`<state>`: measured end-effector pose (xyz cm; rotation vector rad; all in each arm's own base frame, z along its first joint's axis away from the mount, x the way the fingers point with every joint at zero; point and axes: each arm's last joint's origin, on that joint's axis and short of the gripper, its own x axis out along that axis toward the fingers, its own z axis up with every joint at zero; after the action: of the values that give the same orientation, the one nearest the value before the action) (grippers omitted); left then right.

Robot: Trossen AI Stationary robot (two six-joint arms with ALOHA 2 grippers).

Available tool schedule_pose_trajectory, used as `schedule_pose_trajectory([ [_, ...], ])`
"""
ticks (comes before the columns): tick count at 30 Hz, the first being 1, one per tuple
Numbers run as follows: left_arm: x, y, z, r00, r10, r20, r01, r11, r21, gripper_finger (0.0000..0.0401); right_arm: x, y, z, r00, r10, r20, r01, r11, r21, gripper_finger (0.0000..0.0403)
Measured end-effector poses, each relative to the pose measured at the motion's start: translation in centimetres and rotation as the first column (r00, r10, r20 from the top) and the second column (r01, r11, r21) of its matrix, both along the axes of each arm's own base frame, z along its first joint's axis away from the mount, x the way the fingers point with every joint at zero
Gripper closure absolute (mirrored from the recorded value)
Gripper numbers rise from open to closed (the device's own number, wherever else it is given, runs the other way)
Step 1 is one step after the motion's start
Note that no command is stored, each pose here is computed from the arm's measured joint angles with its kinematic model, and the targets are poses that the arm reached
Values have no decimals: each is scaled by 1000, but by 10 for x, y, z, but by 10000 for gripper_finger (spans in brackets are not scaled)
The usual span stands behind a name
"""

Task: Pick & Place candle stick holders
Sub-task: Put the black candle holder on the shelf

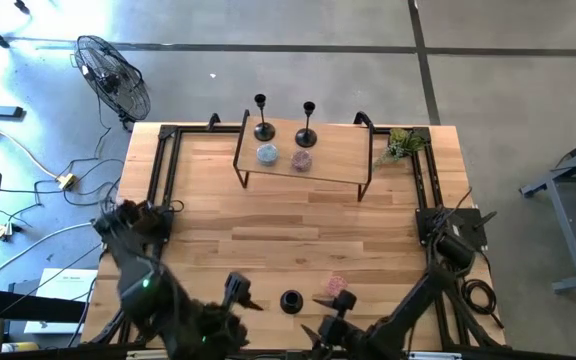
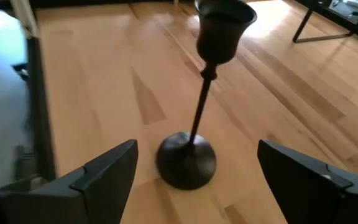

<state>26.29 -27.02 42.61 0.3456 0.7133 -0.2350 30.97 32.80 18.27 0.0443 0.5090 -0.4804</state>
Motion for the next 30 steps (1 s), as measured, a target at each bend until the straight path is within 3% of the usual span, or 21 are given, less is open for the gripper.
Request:
schedule_pose_trajectory([
  [10,-22,-46,-11,994,-98,44,99,995,-27,70,32,-31,-6,995,-31,-97,28,999,-36,75],
  [20,-33,-54,-10,994,-100,45,103,993,-61,70,56,-45,-5,990,26,-140,-27,1000,0,75],
  [30,-31,-56,-13,997,-74,34,77,994,-83,70,59,-47,-5,984,61,-165,-65,998,-17,98],
])
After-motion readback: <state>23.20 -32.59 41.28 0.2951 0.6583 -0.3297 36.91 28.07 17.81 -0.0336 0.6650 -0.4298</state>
